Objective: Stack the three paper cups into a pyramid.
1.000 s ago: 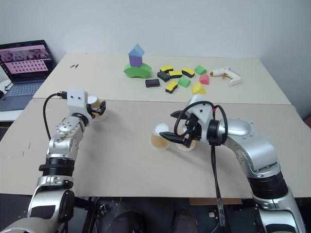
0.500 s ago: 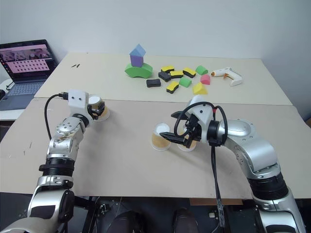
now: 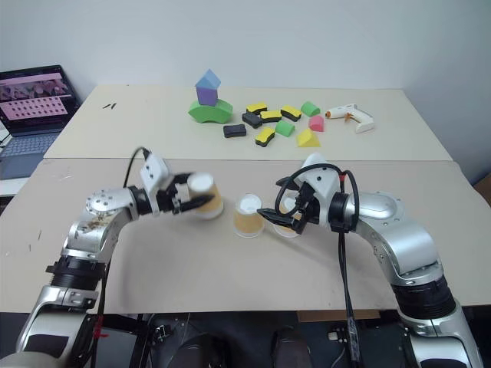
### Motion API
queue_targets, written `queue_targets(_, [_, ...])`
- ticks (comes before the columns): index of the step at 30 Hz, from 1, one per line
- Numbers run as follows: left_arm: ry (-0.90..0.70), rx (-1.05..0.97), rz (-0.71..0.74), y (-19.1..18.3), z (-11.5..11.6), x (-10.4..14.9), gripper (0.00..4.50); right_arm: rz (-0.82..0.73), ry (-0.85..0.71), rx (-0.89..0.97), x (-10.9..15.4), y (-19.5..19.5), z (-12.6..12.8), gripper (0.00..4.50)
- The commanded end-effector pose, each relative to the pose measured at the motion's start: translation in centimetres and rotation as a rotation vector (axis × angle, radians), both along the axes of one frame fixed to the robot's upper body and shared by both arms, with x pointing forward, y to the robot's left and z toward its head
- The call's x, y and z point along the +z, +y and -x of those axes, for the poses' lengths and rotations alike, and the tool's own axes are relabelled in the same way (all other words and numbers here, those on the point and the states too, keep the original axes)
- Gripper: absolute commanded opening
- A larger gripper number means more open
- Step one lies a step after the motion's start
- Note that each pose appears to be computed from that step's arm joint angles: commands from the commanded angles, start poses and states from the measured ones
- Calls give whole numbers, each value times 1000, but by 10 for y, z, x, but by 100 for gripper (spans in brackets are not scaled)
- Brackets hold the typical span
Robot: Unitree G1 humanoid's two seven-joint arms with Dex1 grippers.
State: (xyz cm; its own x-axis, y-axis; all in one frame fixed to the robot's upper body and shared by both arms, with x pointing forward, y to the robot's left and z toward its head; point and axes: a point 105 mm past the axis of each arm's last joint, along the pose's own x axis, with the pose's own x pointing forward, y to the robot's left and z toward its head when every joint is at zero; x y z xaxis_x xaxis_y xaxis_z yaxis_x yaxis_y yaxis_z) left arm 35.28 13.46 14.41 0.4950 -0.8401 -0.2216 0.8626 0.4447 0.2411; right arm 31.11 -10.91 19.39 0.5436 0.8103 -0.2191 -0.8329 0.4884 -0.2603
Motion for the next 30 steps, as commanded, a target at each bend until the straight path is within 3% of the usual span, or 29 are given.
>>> queue_targets(1, [41, -132, -42, -11, 12, -4, 339, -8, -67, -25, 16, -6, 2, 450])
queue_targets(6, [73, -210, -56, -21, 19, -11, 339, -4, -73, -48, 16, -9, 1, 450])
queue_targets(19, [49, -236, -35, -48, 4, -12, 339, -6, -72, -80, 19, -17, 9, 450])
queue_targets(30, [47, -250, -43, -47, 6, -10, 339, -8, -67, -93, 20, -20, 10, 450])
